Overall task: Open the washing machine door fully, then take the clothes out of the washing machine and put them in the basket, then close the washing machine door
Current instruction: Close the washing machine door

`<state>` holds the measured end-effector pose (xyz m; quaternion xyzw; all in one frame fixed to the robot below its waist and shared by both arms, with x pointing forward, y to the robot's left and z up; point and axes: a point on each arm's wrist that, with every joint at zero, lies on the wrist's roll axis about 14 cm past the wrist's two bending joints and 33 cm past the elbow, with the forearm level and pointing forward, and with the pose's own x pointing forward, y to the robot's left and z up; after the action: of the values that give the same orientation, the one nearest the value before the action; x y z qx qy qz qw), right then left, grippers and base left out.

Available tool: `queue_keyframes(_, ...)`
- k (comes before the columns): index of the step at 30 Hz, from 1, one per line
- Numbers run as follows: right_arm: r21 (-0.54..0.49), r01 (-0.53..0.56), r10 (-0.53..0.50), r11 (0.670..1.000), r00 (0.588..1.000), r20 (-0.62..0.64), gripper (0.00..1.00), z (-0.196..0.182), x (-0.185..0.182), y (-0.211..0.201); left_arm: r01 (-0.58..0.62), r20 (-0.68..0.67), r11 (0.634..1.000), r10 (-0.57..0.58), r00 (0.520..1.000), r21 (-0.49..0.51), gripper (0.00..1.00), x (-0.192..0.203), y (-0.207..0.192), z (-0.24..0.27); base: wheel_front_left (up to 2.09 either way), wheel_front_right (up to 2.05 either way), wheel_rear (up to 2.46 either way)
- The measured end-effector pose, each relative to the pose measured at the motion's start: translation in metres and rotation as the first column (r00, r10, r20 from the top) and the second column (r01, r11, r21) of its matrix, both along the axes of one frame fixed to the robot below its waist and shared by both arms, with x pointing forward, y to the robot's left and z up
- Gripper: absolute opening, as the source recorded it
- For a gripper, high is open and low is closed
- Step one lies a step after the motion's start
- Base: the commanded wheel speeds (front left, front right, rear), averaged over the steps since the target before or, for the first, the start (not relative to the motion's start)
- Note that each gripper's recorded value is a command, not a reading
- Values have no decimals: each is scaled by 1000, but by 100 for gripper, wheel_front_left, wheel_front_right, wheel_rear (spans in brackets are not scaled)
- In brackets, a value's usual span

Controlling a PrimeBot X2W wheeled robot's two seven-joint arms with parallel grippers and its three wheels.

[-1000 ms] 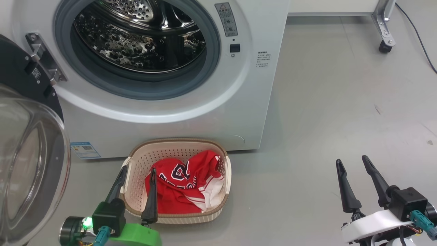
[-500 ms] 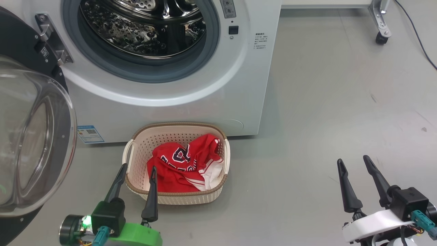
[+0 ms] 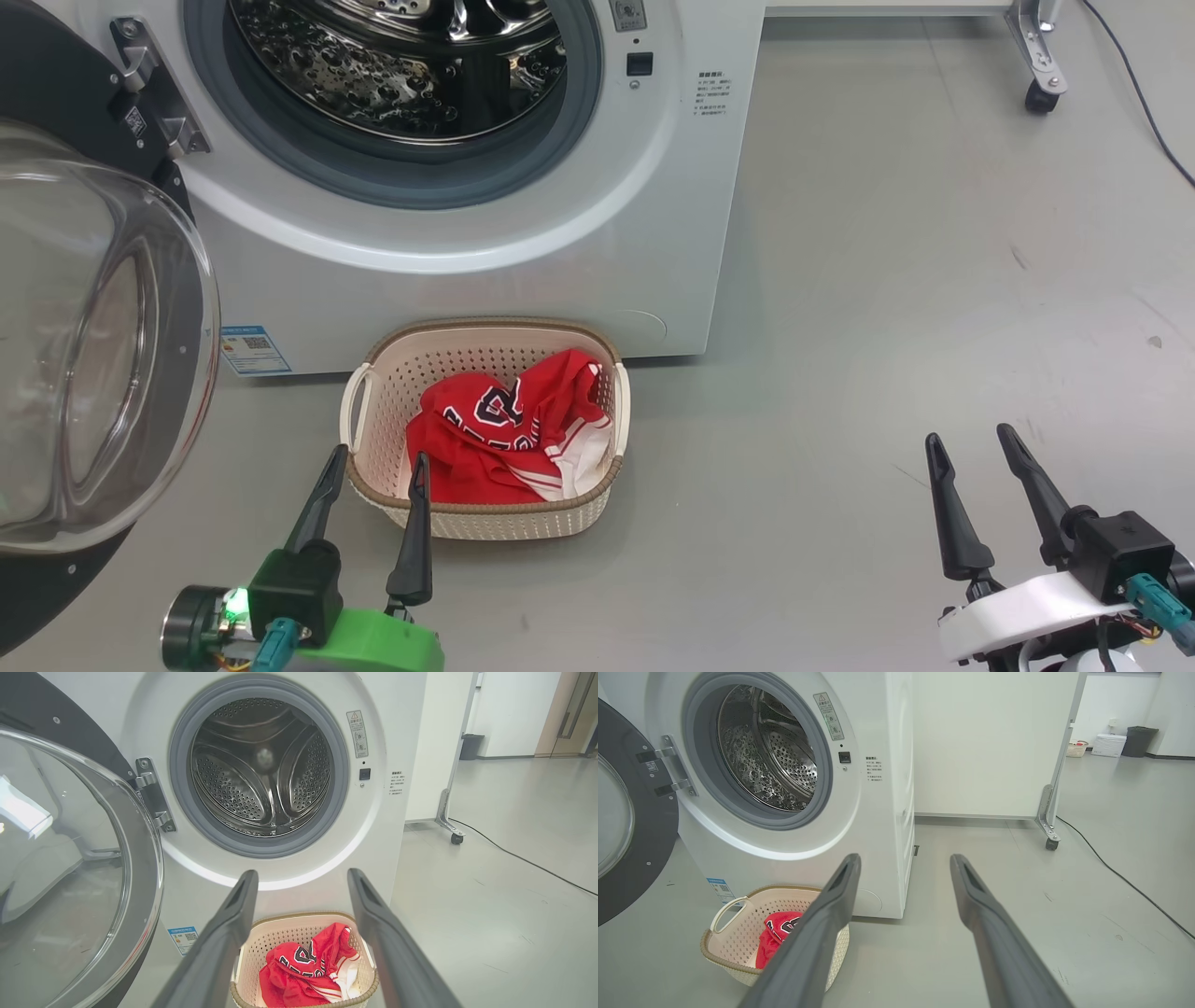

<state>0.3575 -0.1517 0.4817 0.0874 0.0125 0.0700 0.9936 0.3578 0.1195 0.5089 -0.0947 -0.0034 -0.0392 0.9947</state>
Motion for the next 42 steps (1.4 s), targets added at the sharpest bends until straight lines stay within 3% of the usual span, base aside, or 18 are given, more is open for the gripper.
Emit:
queue_keyframes(24, -15, -29, 29, 999, 1000, 7, 100, 2, 12, 7, -36, 3, 999, 36, 999, -1, 100, -7, 10, 2, -1, 1, 0)
queue_keyframes(42, -16, -208, 208, 978, 978, 15, 100, 2, 32, 62, -222, 13, 975, 222, 975, -11, 100, -35, 64, 5, 0, 0, 0)
